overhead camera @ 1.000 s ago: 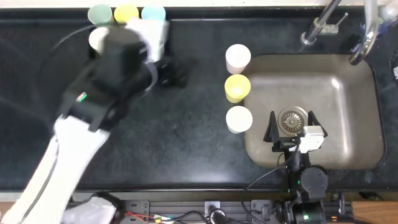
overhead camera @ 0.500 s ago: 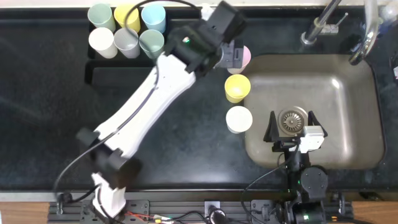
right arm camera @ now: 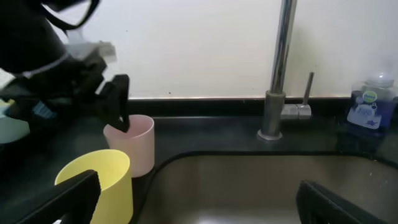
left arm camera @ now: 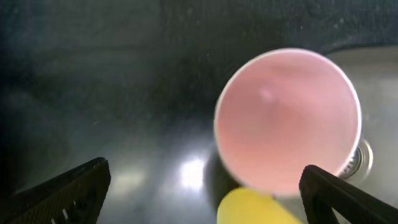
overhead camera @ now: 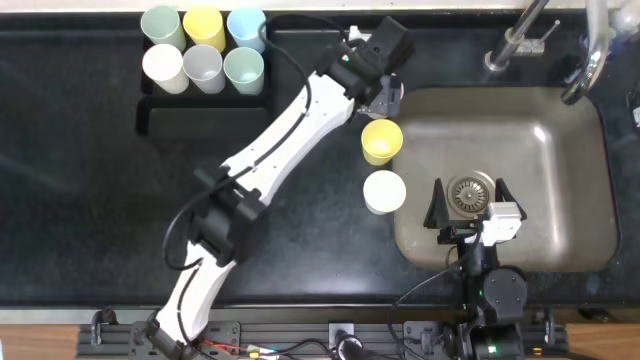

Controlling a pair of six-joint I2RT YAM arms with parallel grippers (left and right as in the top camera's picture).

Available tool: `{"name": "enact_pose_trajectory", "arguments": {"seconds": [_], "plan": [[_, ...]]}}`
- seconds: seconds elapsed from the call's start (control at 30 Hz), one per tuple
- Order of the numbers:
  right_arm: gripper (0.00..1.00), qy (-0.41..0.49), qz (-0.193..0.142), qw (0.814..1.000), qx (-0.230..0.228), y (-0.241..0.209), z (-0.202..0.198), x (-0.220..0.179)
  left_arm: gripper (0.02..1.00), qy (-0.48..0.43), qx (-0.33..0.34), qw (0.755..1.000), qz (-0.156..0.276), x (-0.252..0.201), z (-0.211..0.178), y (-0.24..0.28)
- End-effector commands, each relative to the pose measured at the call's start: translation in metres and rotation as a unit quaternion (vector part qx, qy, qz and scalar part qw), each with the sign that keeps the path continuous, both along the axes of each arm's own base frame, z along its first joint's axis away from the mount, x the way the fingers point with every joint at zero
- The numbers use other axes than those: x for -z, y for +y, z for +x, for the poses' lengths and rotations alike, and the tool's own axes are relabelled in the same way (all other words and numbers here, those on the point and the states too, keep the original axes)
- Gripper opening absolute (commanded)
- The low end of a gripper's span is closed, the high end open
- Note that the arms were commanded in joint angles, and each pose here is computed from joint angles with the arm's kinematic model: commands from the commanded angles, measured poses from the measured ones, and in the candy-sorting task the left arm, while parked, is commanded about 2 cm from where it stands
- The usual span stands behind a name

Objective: Store Cups

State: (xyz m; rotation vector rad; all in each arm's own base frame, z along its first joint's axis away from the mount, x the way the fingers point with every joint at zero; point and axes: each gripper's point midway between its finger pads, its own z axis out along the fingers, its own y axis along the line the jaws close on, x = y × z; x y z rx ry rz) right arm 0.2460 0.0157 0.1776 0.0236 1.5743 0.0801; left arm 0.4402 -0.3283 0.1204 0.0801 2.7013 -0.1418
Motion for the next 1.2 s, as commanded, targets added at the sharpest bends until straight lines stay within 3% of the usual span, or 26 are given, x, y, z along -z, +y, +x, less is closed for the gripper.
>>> {"name": "enact_pose_trajectory", "arguments": {"seconds": [0.03, 0.43, 0.57, 0.73, 0.9, 1.0, 1.2], "plan": [[0.998, -0.001, 0.002, 1.0, 0.001, 0.0, 0.0, 0.003, 0.961, -0.01, 0.001, 1.0, -0.007, 0.009, 0.014, -0.007], [0.998, -0.001, 0.002, 1.0, 0.001, 0.0, 0.0, 0.003, 0.906, -0.025, -0.011, 0.999, -0.039, 0.021, 0.034, -0.017], [0.998, -0.001, 0.002, 1.0, 0.001, 0.0, 0.0, 0.003, 0.827, -0.021, -0.017, 0.999, -0.036, 0.027, 0.036, -0.012], [0.998, -0.001, 0.002, 1.0, 0.001, 0.0, 0.0, 0.003, 0.652, -0.012, -0.017, 0.999, -0.03, 0.037, 0.035, -0.012], [0.998, -0.001, 0.002, 1.0, 0.001, 0.0, 0.0, 0.003, 0.31, -0.008, -0.016, 1.0, -0.026, 0.038, 0.033, -0.011], [0.998, -0.001, 0.002, 1.0, 0.001, 0.0, 0.0, 0.003, 0.047, -0.01, -0.015, 0.999, -0.027, 0.035, 0.032, -0.012], [0.998, -0.001, 0.002, 1.0, 0.001, 0.0, 0.0, 0.003, 0.036, -0.057, -0.026, 0.998, -0.017, -0.022, 0.027, 0.001]]}}
